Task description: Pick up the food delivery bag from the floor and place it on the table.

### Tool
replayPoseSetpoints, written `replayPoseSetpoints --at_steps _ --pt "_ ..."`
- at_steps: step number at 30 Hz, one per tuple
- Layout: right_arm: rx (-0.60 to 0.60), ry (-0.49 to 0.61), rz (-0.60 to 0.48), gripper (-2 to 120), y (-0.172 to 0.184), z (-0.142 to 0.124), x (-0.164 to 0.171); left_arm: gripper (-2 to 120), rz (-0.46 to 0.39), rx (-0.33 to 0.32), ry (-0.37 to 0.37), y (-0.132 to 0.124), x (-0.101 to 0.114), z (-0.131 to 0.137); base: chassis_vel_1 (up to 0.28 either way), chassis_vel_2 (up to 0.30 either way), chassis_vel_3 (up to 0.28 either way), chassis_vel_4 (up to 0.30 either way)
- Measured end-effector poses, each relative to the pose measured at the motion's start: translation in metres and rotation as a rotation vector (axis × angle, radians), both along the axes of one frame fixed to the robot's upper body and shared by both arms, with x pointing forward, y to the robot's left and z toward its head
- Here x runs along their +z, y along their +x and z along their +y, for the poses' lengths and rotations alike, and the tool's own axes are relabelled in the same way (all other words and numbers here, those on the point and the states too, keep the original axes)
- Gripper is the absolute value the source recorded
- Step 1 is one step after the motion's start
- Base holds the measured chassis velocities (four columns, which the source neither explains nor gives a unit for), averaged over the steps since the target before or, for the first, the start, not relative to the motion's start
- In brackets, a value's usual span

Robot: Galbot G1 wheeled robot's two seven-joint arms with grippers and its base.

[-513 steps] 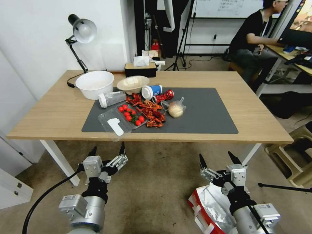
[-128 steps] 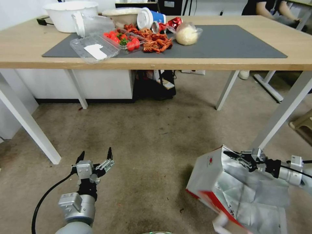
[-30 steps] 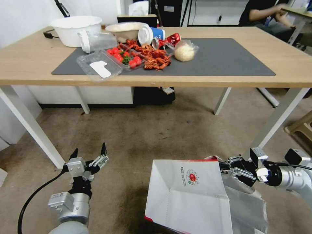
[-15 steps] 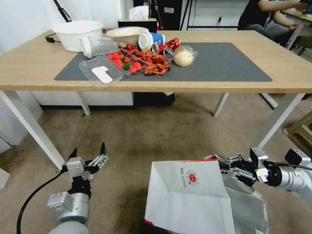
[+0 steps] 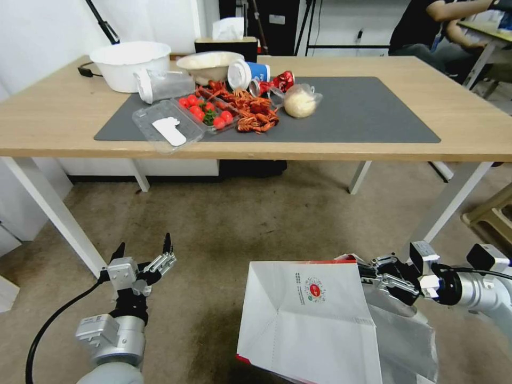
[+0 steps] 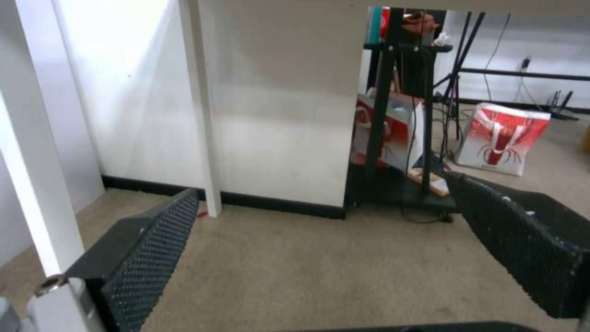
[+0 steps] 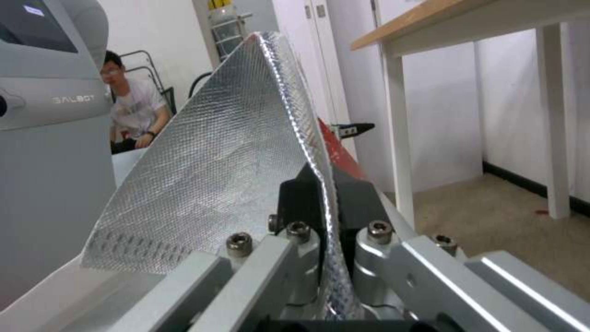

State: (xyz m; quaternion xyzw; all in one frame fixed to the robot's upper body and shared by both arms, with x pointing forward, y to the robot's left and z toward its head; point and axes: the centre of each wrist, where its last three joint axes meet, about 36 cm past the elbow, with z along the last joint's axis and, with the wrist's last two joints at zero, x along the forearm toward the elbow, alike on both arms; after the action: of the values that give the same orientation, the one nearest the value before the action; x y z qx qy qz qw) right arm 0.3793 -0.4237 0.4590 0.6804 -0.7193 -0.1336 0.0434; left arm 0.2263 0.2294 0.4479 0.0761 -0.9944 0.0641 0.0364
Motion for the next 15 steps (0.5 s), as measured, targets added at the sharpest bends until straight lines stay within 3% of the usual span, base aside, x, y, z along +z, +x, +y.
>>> replayPoseSetpoints --at_steps 15 --pt "-0.004 -0.006 -0.004 0 -0.0009 0.0001 0.0000 100 0.000 -0.002 0.000 0.0001 0.0007 -0.0003 0.000 0.000 0.000 0.000"
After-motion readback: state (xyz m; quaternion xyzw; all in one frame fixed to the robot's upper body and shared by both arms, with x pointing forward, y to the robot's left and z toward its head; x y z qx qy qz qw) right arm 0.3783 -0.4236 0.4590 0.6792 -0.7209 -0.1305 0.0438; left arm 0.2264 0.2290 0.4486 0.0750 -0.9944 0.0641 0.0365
